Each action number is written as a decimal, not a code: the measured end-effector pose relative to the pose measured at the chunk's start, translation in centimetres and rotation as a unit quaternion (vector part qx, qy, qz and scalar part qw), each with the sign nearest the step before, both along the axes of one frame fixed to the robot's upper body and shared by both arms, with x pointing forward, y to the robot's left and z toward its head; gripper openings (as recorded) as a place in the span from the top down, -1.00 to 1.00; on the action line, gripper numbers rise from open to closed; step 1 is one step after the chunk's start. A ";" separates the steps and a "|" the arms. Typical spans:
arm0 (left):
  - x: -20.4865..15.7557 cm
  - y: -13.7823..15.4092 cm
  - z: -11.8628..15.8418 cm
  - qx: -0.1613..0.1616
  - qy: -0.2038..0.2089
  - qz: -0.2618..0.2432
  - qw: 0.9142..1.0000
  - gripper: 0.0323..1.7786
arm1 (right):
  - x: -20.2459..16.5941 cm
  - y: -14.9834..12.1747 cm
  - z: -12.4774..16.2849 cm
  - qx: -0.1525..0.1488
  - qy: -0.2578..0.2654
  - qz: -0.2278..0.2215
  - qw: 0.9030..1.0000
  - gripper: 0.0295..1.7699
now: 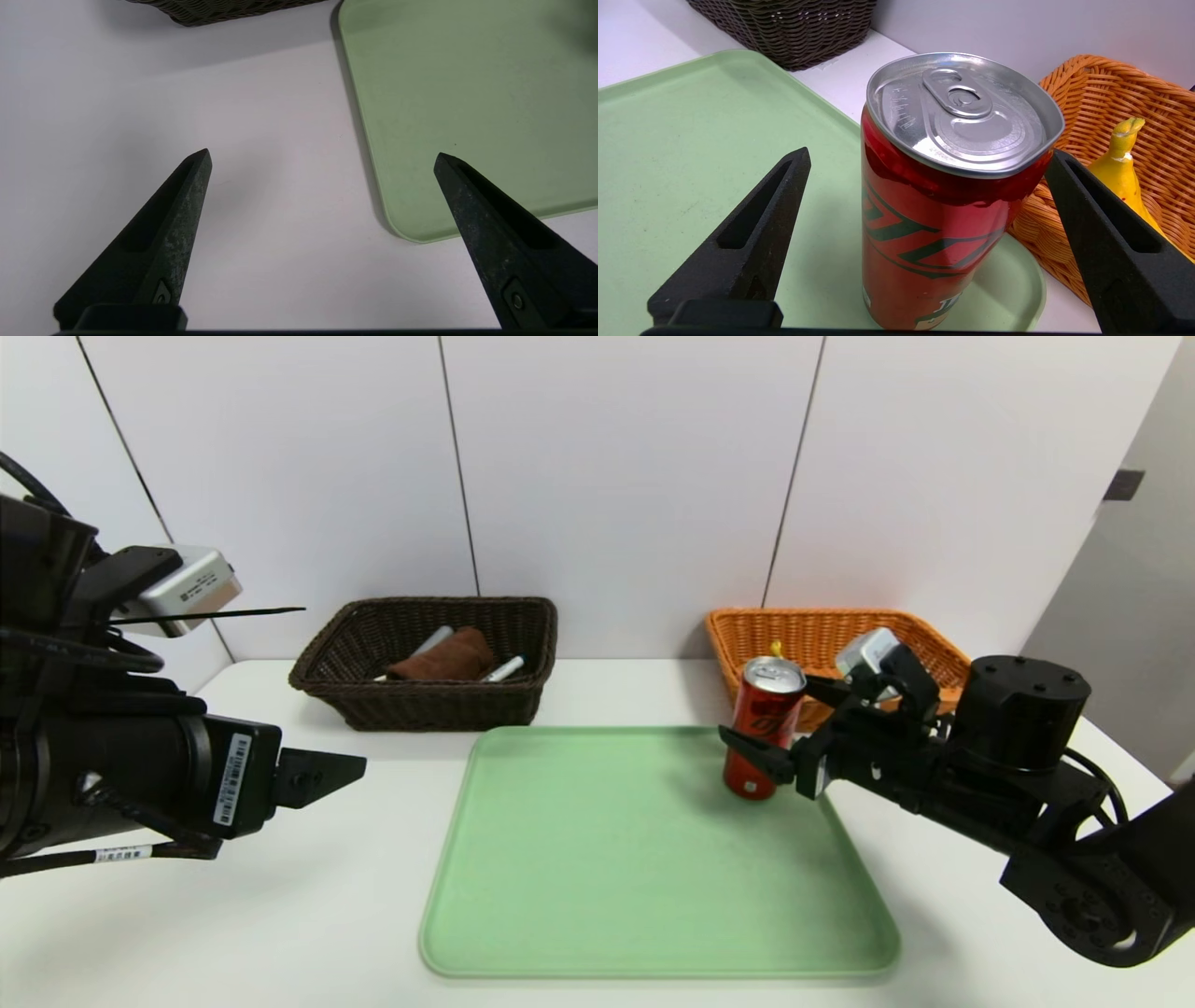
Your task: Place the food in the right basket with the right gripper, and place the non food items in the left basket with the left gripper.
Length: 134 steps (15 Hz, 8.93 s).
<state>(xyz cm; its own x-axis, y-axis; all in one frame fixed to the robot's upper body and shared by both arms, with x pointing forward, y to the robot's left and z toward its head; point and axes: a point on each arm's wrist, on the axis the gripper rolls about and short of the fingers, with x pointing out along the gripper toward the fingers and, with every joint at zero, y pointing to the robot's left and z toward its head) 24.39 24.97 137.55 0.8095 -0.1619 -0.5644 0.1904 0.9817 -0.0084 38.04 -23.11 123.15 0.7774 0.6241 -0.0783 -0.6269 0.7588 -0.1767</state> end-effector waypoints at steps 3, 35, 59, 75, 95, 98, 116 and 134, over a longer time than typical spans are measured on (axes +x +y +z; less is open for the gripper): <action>0.0 0.0 0.0 0.000 0.000 0.000 1.000 -0.90 | 0.0 0.1 0.0 0.001 0.000 0.001 1.000 -0.58; 0.0 0.0 0.7 -0.006 -0.012 0.001 1.000 -0.90 | 4.5 -3.9 15.8 0.086 -0.085 -0.130 0.984 -0.01; 0.8 -0.4 0.3 -0.001 -0.002 0.004 1.000 -0.90 | 11.7 -10.2 6.6 0.039 -0.032 -0.274 0.960 -0.01; 0.8 -0.4 0.3 -0.001 -0.002 0.004 1.000 -0.90 | 13.3 -10.3 3.3 0.033 -0.009 -0.287 0.957 -0.19; -1.1 1.0 2.1 -0.017 -0.044 0.020 0.999 -0.90 | 2.7 -10.5 13.9 0.061 0.012 -0.285 0.957 -0.87; -2.2 2.1 2.7 -0.012 -0.068 0.054 0.996 -0.90 | -2.5 -10.7 17.0 0.063 0.022 -0.291 0.954 -0.89; -17.8 9.4 -6.6 0.067 -0.139 0.195 0.969 -0.90 | -24.5 -10.5 15.0 0.070 -0.012 -0.308 0.949 -0.91; -21.7 8.8 -10.7 0.098 -0.171 0.151 0.969 -0.90 | -31.0 -10.0 6.0 0.054 -0.001 -0.264 0.963 -0.91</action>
